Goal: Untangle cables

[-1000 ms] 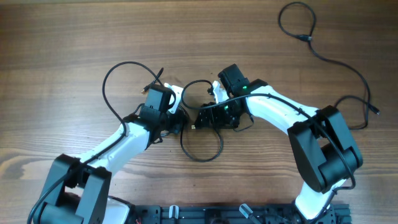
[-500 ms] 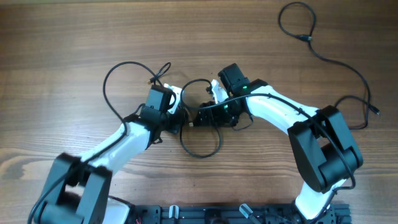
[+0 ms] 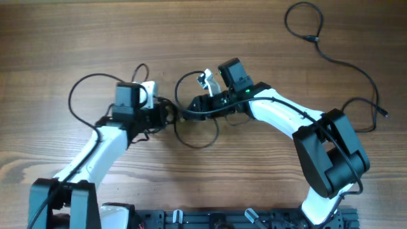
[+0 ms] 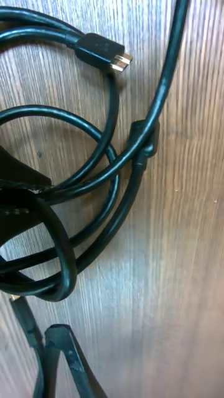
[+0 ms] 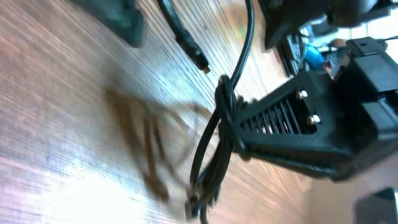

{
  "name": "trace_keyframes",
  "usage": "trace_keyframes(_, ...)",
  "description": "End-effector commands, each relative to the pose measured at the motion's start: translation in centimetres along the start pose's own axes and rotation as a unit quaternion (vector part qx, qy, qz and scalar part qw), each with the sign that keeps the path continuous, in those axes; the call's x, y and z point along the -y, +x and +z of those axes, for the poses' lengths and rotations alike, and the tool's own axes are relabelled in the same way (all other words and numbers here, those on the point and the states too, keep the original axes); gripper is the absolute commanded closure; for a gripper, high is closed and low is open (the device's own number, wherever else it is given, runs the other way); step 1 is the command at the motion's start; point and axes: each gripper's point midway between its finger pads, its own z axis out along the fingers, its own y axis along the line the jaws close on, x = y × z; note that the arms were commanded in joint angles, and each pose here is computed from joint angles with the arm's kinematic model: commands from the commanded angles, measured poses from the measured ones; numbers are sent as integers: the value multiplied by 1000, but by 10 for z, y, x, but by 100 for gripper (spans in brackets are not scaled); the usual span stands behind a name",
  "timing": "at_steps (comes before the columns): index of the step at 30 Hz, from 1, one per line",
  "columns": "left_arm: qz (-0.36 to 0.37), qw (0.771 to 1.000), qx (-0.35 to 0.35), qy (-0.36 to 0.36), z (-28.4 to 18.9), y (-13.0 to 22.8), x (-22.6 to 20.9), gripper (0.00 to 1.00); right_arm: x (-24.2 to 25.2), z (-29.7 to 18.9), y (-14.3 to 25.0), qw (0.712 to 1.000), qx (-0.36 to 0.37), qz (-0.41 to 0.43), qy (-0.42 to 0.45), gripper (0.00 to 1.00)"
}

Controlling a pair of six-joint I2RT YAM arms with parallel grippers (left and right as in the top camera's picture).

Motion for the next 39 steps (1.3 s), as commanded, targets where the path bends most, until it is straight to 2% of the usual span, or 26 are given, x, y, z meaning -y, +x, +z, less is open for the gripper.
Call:
trace_keyframes(1, -30, 997, -2, 75, -10, -2, 14, 96, -39, 1, -2, 998, -4, -28, -63, 45)
trace_keyframes(4, -34, 996, -2, 79, -11, -3, 13, 96, -41, 13, -6, 998, 13, -52, -35, 44)
trace_keyframes(7, -50, 995, -4, 81, -11, -3, 14, 96, -35, 18, -29, 994, 69, -85, 16, 45)
trace_keyframes(8, -50, 995, -4, 83, -11, -3, 15, 96, -30, 17, -36, 992, 86, -87, 35, 47)
trace_keyframes(10, -50, 994, -7, 94, -12, -2, 19, 96, -23, 15, -39, 991, 95, -79, 55, 61)
trace_keyframes(11, -50, 994, -9, 100, -12, -1, 21, 96, -22, 16, -37, 992, 92, -69, 55, 64)
trace_keyframes(16, -69, 993, -4, 101, -12, -5, 21, 96, -21, 24, -19, 994, 60, -60, 65, 64)
trace_keyframes(17, -69, 992, -2, 102, -13, -6, 21, 96, -18, 24, -18, 994, 60, -56, 73, 69)
trace_keyframes(18, -70, 992, -2, 101, -13, -6, 20, 96, -9, 22, -19, 992, 65, -47, 98, 78)
trace_keyframes(20, -80, 992, -2, 97, -15, -6, 14, 96, 17, 15, -21, 982, 80, -32, 169, 84)
trace_keyframes(22, -105, 991, 4, 87, -19, -9, -2, 96, 57, -5, -18, 956, 101, 29, 273, 89)
trace_keyframes(26, -148, 987, 15, 67, -28, -12, -29, 96, 75, -16, -10, 943, 97, 55, 313, 89)
trace_keyframes(28, -157, 986, 16, 63, -29, -11, -35, 96, 72, -15, -9, 946, 92, 52, 305, 89)
trace_keyframes(29, -157, 986, 15, 63, -29, -11, -35, 96, 63, -8, -8, 957, 78, 34, 278, 89)
trace_keyframes(30, -156, 986, 15, 63, -29, -11, -34, 96, 53, -2, -8, 967, 66, 10, 247, 86)
trace_keyframes(31, -154, 986, 14, 63, -29, -11, -34, 96, 39, 4, -10, 976, 56, -25, 209, 75)
trace_keyframes(32, -153, 986, 14, 63, -29, -10, -34, 96, 30, 6, -13, 980, 53, -48, 185, 68)
trace_keyframes(39, -121, 988, 6, 92, -28, -8, -20, 96, -9, 9, -28, 981, 53, -150, 114, 59)
